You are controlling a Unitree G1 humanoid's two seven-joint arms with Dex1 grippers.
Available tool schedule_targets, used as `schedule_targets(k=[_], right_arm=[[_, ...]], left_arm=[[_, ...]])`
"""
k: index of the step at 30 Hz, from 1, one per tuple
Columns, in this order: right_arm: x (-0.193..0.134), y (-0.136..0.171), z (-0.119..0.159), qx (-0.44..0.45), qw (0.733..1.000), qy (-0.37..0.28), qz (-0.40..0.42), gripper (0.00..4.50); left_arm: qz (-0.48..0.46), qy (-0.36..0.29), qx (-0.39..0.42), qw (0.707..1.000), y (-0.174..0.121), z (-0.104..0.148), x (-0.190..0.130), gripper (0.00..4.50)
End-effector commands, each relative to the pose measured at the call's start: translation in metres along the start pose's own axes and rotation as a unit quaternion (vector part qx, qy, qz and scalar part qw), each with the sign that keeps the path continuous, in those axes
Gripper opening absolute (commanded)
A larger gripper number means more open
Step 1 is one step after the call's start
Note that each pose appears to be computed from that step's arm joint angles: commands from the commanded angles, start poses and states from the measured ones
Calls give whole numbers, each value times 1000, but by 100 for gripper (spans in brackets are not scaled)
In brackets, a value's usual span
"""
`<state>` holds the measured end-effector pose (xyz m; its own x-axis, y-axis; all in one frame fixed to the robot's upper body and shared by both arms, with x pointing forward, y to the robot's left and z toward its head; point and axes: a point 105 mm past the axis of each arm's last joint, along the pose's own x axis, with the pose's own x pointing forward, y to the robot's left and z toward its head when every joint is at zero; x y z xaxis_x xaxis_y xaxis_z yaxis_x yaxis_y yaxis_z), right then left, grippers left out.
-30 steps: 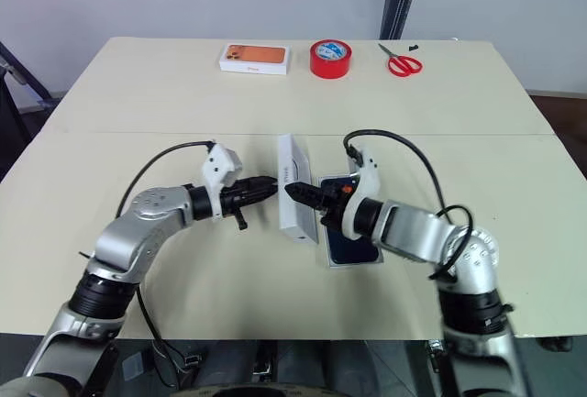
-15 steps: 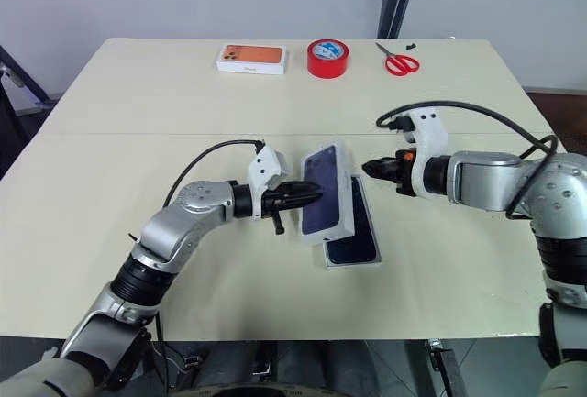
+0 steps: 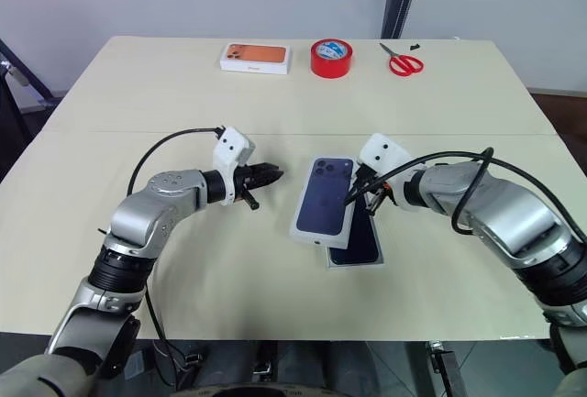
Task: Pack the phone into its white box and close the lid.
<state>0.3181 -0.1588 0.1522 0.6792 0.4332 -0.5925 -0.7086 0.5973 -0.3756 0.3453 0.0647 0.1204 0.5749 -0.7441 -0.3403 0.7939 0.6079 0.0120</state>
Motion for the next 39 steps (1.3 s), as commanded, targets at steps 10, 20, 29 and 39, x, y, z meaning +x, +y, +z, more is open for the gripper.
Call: schedule_targets(k=[10,20,29,39], right_arm=[[-3,5,2,-15,1000,1,2,4],[-18,12,-3,-12,1000,13,22,4],[-23,21,-16,-6,999,37,38,4],[-24,21,-25,3,998,48,31,4]], left_arm=[[-118,-2,31,992,-51,12,20,81],[-183,2,51,982,-78,16,14,81],[-208,8,63,976,-91,17,18,81],[-221,10,68,973,-97,18,19,81]])
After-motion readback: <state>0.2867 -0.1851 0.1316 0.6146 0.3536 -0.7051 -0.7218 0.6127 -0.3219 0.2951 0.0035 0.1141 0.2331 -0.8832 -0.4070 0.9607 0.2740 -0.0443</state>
